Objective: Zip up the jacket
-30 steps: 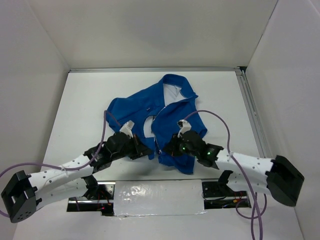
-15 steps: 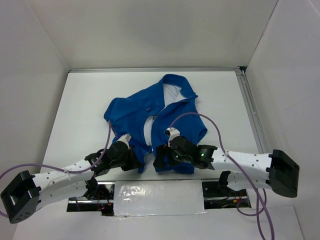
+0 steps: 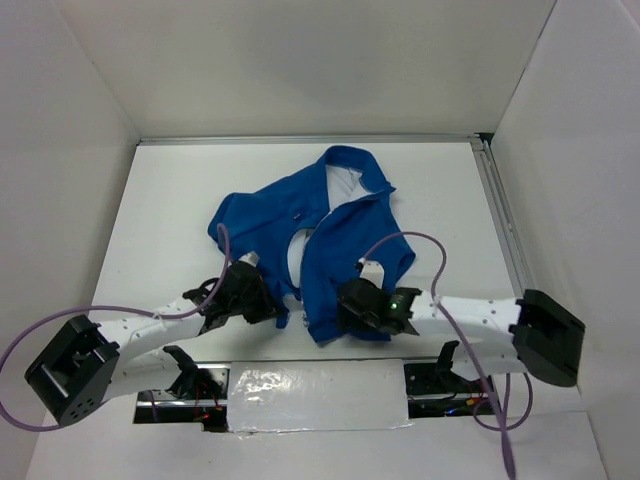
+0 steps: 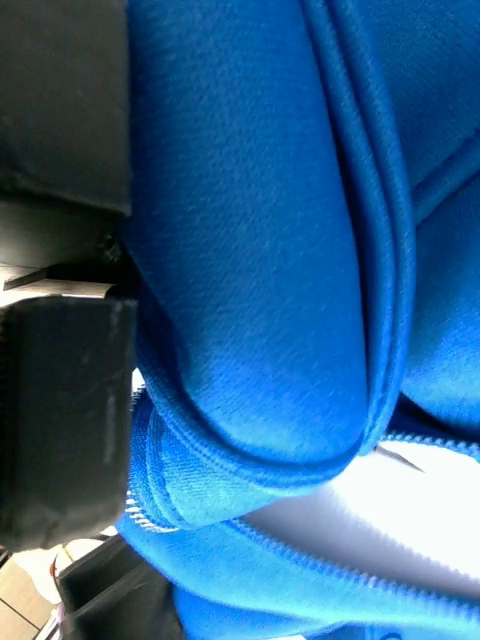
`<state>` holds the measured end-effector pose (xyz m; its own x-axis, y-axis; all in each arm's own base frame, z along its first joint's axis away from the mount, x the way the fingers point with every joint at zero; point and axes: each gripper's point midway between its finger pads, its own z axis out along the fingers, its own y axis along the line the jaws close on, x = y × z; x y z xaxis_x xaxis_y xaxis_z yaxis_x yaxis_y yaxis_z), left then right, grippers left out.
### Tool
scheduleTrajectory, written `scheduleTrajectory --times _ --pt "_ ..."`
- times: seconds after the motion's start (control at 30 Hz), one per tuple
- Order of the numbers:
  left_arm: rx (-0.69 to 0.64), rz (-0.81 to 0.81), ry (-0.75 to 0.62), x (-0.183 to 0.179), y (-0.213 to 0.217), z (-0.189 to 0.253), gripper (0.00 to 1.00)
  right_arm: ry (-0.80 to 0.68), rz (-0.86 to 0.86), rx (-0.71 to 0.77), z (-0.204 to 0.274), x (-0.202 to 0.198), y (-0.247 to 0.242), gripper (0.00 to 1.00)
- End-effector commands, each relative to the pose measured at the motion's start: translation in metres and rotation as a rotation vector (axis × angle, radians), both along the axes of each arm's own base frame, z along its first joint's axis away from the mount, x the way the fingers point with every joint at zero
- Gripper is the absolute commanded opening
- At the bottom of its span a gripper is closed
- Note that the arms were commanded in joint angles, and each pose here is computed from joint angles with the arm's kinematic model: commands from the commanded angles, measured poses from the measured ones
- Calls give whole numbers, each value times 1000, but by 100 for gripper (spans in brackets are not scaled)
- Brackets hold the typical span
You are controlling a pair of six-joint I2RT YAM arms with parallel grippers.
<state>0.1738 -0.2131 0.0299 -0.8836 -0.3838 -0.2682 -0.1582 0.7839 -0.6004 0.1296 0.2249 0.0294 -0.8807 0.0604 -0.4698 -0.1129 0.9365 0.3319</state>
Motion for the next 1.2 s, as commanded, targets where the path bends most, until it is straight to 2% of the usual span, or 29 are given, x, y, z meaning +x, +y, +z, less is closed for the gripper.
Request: scheduleTrajectory --times 0.0,0.13,0.17,0.2,0.23,0.27,0.37,0.4,0.43,0.5,0.53,0.63,0.73,0.77,0.83,0.87,1.0,1.17 --pt "-43 -6 -86 28 -8 24 0 -56 -244 -240 -6 37 -40 75" --pt "-38 22 -117 45 0 30 0 18 -465 -486 -15 50 -89 76" --pt "-36 37 -125 51 4 32 0 34 -494 -558 -21 50 -101 80" --pt "-34 45 -123 53 7 32 0 31 -566 -611 -16 54 -117 75" --pt "-33 64 -127 59 11 34 0 36 -589 -646 -16 56 -124 83" --pt "-34 60 -136 61 13 36 0 35 -586 -672 -13 58 -130 84" --pt "-41 45 -139 63 19 41 0 -24 -577 -606 1 82 -120 91" --pt "-58 31 -147 61 17 45 0 -59 -457 -573 13 85 -106 93" --pt "-57 17 -158 60 17 45 0 -119 -382 -472 22 95 -80 94" --pt "-72 1 -170 57 16 49 0 -213 -133 -358 54 88 -41 96" --pt "-74 -5 -164 54 16 46 0 -233 -21 -227 70 83 -9 96" --pt "-95 -21 -150 47 16 45 0 -305 215 39 116 58 38 96" --pt "-113 -30 -141 40 16 43 0 -317 283 137 127 47 48 96" --pt "-117 -32 -141 38 16 44 0 -314 276 132 126 47 47 96" --pt "-119 -26 -145 35 18 44 0 -284 281 95 115 49 50 87" --pt "-115 -22 -140 33 20 42 0 -284 282 104 121 52 57 86" --pt "-115 -5 -142 28 24 46 0 -200 269 25 92 66 77 70" --pt "-137 -5 -159 21 27 52 0 -143 59 -208 57 92 54 68"
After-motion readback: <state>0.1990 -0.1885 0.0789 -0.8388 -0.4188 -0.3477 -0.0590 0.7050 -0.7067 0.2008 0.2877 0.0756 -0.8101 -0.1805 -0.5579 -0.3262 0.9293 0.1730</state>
